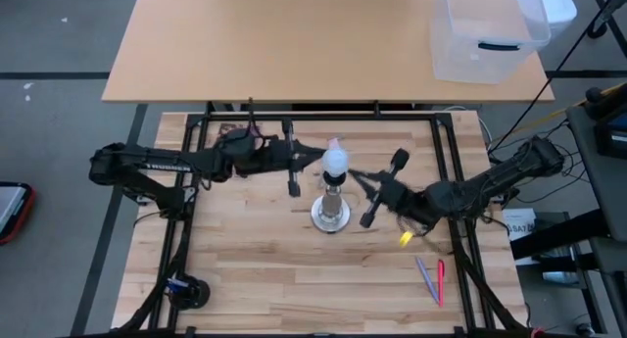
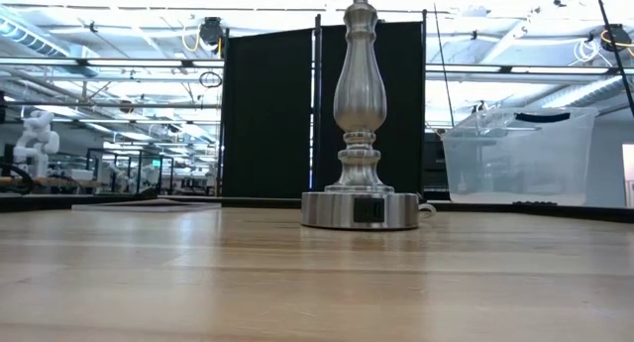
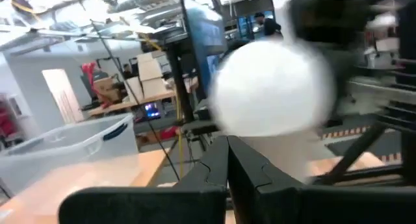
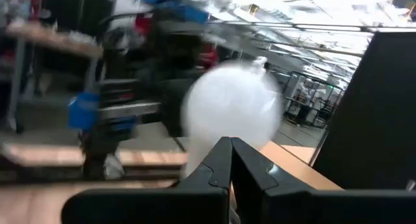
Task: Screw lightbulb
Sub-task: Insert the lightbulb into the lamp
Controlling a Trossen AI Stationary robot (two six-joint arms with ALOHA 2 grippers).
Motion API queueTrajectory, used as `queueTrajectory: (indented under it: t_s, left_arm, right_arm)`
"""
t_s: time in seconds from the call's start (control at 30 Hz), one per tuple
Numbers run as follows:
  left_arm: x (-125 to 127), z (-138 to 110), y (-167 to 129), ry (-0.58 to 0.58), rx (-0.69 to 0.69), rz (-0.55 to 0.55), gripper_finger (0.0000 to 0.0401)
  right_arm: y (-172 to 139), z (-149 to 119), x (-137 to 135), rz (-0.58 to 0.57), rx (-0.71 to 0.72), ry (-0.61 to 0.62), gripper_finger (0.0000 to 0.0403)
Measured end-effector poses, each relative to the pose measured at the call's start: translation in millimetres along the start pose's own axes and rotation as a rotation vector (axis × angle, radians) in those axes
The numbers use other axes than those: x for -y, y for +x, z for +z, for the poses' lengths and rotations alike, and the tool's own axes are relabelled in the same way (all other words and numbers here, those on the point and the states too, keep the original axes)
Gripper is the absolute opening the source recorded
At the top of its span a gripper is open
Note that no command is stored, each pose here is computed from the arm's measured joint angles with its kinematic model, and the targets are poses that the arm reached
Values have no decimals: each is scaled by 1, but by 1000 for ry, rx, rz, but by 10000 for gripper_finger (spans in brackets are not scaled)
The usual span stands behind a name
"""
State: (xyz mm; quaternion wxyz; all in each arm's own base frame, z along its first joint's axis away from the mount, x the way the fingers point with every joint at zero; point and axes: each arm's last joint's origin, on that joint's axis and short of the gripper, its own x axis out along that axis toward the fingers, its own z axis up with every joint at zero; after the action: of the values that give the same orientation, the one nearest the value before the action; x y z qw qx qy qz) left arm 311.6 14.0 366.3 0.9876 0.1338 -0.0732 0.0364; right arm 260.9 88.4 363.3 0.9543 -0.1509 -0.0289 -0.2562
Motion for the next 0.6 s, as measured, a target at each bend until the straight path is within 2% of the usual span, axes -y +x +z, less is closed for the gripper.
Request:
queueTrajectory:
  t_s: [0.07,0.37,0.6]
  left_arm:
    - [-2,-4,1,-4,-22,1,2]
    - [-3,-11,4,-18,-63,2,2]
    - [-1,11,-11,29,-3,-3,2]
  right_arm:
    - [-1,-6,-6,24,-22,-36,0]
    - [-1,-9,-11,1,-51,-24,0]
    - [-14,-8,-18,-55,-105,-54,0]
